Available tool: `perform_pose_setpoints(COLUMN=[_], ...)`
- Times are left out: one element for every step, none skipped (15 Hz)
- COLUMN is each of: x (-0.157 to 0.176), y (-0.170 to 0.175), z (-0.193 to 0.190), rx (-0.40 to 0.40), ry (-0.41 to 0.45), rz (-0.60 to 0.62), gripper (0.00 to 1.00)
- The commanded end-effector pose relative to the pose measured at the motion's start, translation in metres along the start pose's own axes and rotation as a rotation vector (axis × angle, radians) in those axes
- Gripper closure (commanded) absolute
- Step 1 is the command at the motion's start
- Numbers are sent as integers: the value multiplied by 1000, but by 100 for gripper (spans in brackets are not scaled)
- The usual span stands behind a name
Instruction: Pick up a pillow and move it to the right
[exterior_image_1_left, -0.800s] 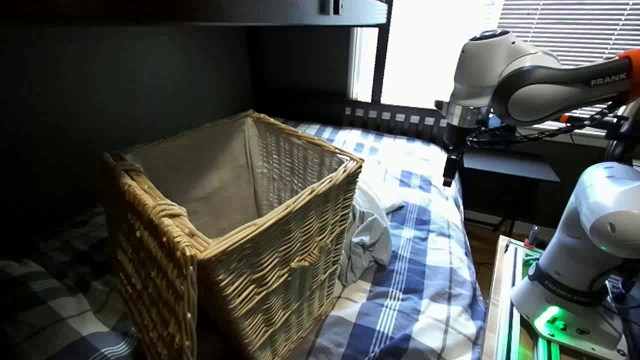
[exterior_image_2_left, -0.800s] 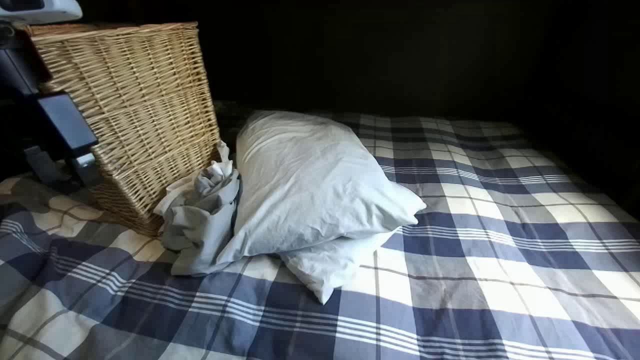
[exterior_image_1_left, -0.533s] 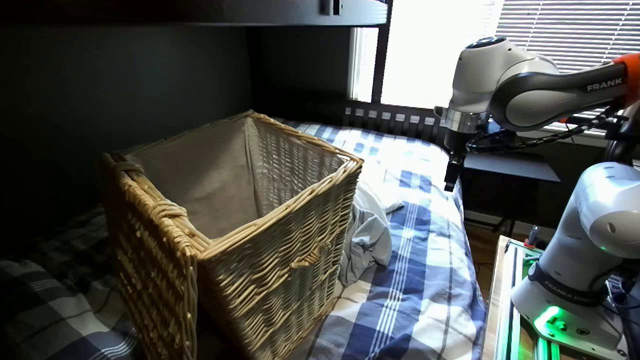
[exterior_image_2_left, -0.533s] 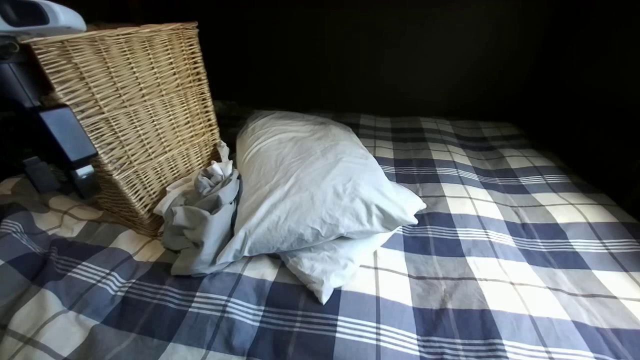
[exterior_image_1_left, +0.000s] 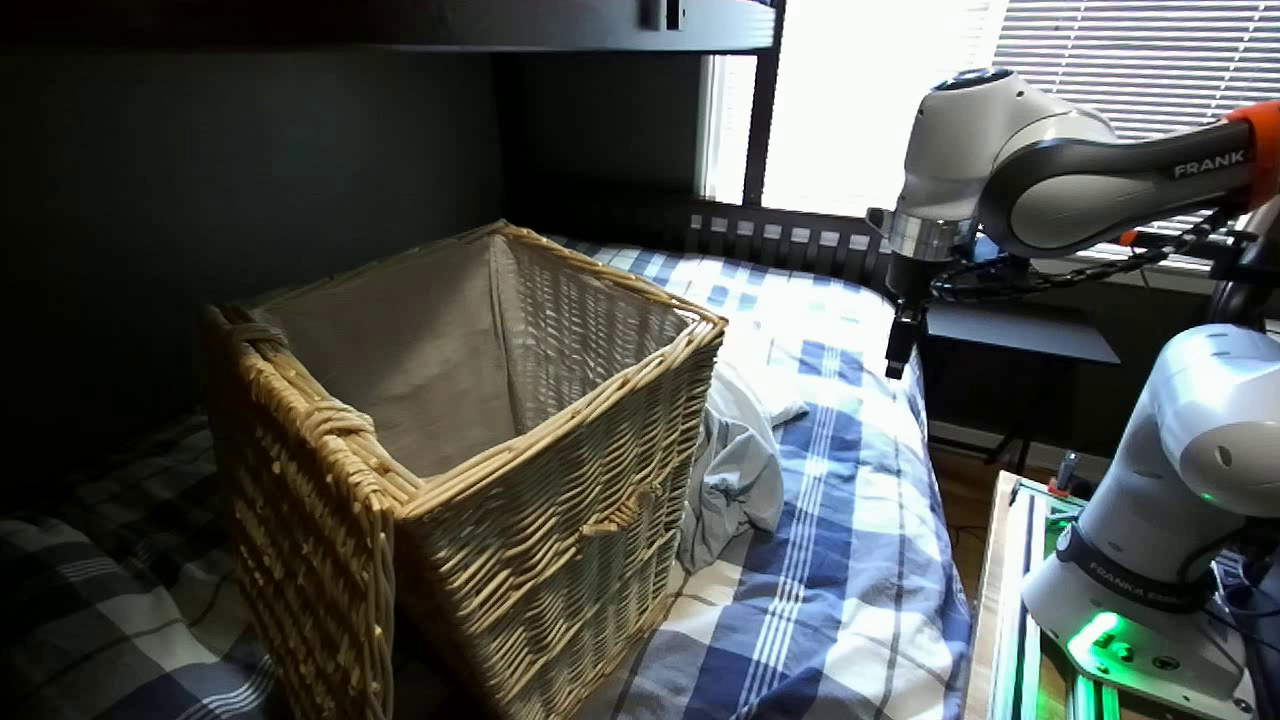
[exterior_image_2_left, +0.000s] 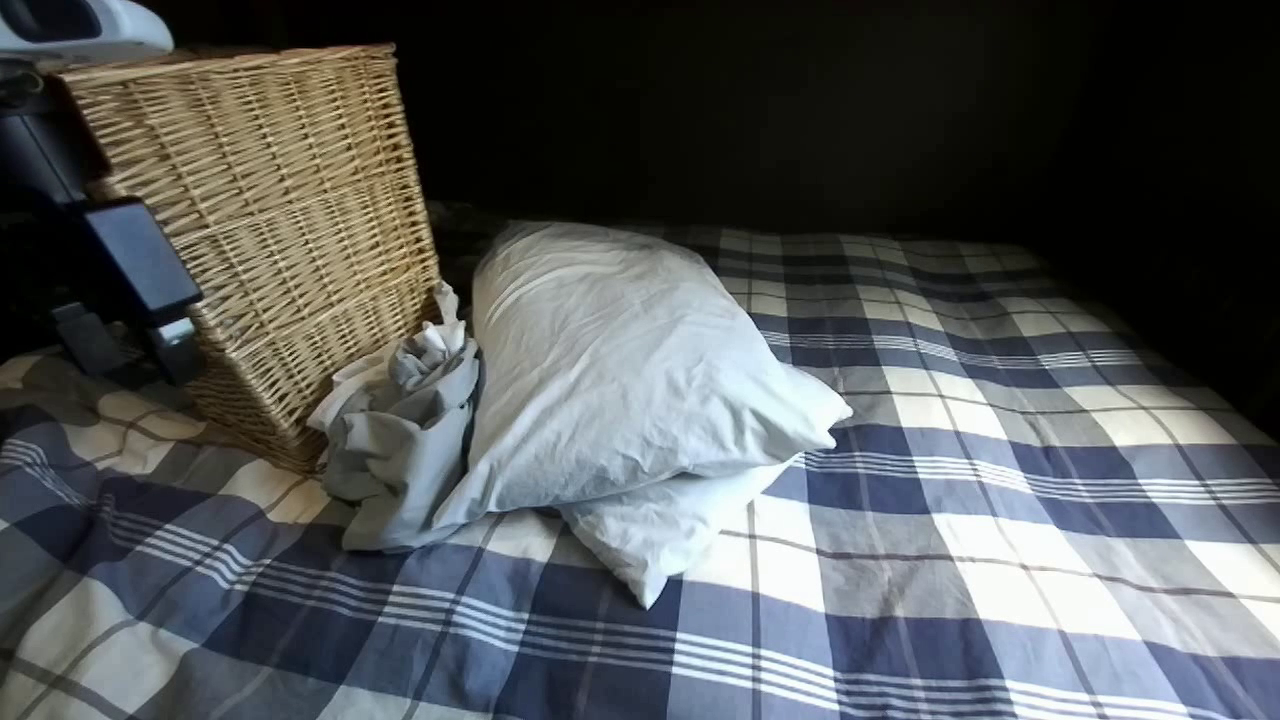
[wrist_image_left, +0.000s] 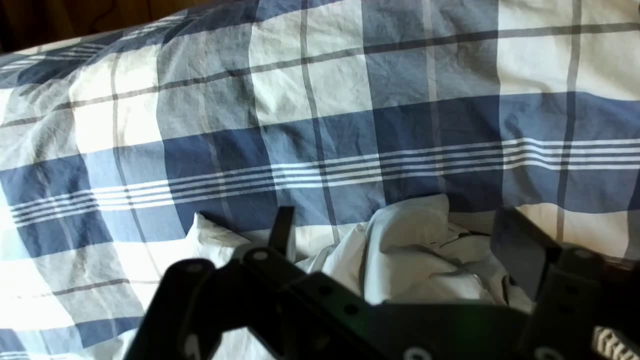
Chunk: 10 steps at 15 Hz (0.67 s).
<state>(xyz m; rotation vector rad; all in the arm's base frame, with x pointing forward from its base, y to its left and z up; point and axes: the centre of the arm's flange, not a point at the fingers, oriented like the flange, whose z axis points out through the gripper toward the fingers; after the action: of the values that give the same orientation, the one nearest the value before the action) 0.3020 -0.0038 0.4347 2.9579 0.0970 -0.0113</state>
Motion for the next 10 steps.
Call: perform_pose_setpoints(x=[36, 51, 63, 79, 94, 108, 123, 140, 153, 167], y=[3, 6, 9, 15, 21, 27, 34, 43, 52, 60], z=[6, 8, 9, 11, 15, 20, 25, 31, 36, 42], rx=[50, 77, 95, 116, 122, 140, 150, 163, 183, 201], ry=[64, 100, 141, 171, 205, 243, 275, 298, 308, 332], rz=[-39, -49, -53, -43, -26, -15, -11, 19, 35, 61], gripper=[0, 0, 0, 0, 0, 0, 0, 0, 0, 0])
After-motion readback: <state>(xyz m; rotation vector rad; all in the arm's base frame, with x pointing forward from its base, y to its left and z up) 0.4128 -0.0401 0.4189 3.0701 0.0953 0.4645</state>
